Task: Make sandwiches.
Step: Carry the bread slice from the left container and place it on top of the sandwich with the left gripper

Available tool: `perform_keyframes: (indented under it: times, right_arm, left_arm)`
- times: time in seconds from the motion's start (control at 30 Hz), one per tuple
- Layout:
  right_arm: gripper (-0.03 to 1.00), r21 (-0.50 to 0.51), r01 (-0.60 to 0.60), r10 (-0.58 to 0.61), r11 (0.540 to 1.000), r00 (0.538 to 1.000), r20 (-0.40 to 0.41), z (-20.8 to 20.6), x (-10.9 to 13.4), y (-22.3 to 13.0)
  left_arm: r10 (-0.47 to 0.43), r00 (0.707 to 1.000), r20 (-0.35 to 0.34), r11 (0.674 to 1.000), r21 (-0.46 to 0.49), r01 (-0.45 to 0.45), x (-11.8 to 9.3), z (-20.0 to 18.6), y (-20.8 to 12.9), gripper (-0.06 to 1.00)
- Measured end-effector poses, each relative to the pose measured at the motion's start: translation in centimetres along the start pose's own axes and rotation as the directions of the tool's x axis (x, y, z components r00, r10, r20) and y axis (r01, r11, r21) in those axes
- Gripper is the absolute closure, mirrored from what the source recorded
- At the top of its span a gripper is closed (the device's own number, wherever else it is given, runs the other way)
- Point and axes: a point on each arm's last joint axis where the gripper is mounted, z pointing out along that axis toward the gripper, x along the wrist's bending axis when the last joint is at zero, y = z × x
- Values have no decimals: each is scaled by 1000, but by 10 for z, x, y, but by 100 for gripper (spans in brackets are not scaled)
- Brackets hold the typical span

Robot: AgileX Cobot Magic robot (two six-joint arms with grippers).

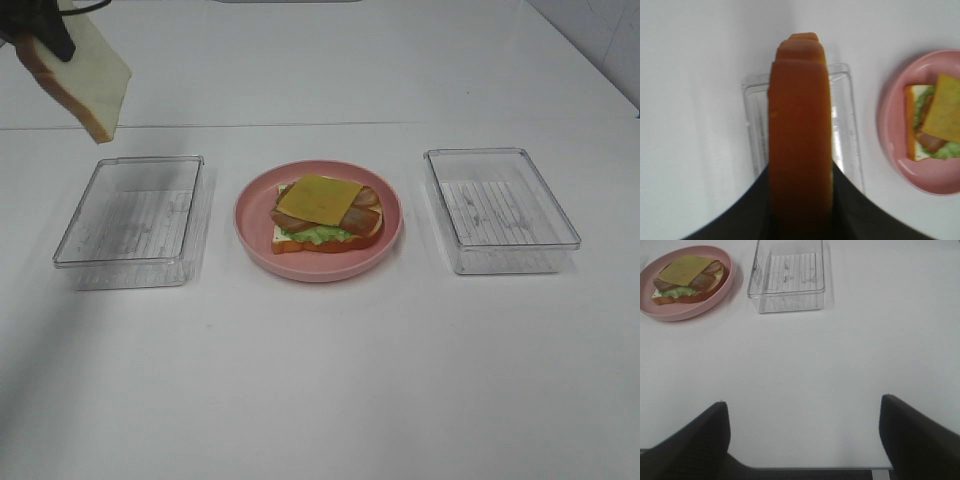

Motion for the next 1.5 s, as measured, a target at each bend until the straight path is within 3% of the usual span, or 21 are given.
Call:
perform_keyframes:
  times: [0.03, 0.07, 0.13, 0.17, 0.2, 0.27, 0.3, 0.33, 0.37, 0.4, 0.43, 0.47, 0.5, 0.53, 0.6, 0.8, 0.93, 1.17, 1.5]
  right_arm:
    - [18, 0, 0, 0, 1000, 1000, 0, 0, 0, 0]
    - [18, 0, 0, 0, 1000, 1000, 0, 0, 0, 0]
    - [18, 0, 0, 0, 1000, 1000, 0, 0, 0, 0]
    - [18, 0, 0, 0, 1000, 1000, 0, 0, 0, 0]
    - [18, 0, 0, 0, 1000, 1000, 0, 0, 0, 0]
    - [18, 0, 0, 0, 1000, 1000, 0, 0, 0, 0]
    - [18, 0, 0, 0, 1000, 1000, 0, 0, 0, 0]
    - [18, 0, 0, 0, 1000, 1000, 0, 0, 0, 0]
    - [18, 0, 0, 0, 1000, 1000, 0, 0, 0, 0]
    - [18, 0, 0, 0, 1000, 1000, 0, 0, 0, 0]
    - [18, 0, 0, 0, 1000, 1000, 0, 0, 0, 0]
    - [18, 0, 0, 0, 1000, 1000, 0, 0, 0, 0]
    - [18, 0, 0, 0, 1000, 1000, 0, 0, 0, 0]
    - [18, 0, 0, 0, 1000, 1000, 0, 0, 0, 0]
    - [18, 0, 0, 0, 1000, 1000, 0, 0, 0, 0]
    - [18, 0, 0, 0, 1000, 1000, 0, 0, 0, 0]
    - [18, 0, 0, 0, 1000, 1000, 0, 0, 0, 0]
    - [18, 0, 0, 0, 1000, 1000, 0, 0, 0, 0]
    - [18, 0, 0, 0, 1000, 1000, 0, 0, 0, 0]
  left_arm:
    - [0, 1000, 0, 1000, 0, 0, 0, 0, 0, 76]
    - [-6, 998, 61, 1000, -11, 6, -7, -5, 0, 76]
    - [-4, 996, 93, 1000, -9, 5, -12, -4, 0, 76]
    - [12, 989, 148, 1000, -4, -11, -27, -2, -2, 76]
    - [12, 989, 148, 1000, -4, -11, -27, -2, -2, 76]
    - [53, 974, 221, 998, 23, -60, -53, 12, -6, 76]
    - [53, 974, 221, 998, 23, -60, -53, 12, -6, 76]
    - [112, 950, 290, 991, 44, -130, -74, 27, -11, 76]
    - [112, 950, 290, 991, 44, -130, -74, 27, -11, 76]
    - [128, 934, 333, 987, 51, -153, -83, 33, -13, 76]
    - [139, 888, 438, 980, 70, -188, -101, 51, -18, 76]
    - [139, 888, 438, 980, 70, -188, -101, 51, -18, 76]
    - [110, 846, 522, 980, 87, -181, -109, 65, -20, 76]
    - [110, 846, 522, 980, 87, -181, -109, 65, -20, 76]
    - [48, 814, 578, 980, 131, -151, -110, 91, -22, 76]
    - [-20, 808, 589, 971, 204, -125, -105, 127, -29, 76]
    - [-62, 780, 623, 967, 232, -109, -104, 147, -32, 76]
    - [-86, 768, 635, 964, 248, -97, -102, 169, -32, 76]
    - [-69, 749, 659, 960, 248, -130, -122, 193, -36, 76]
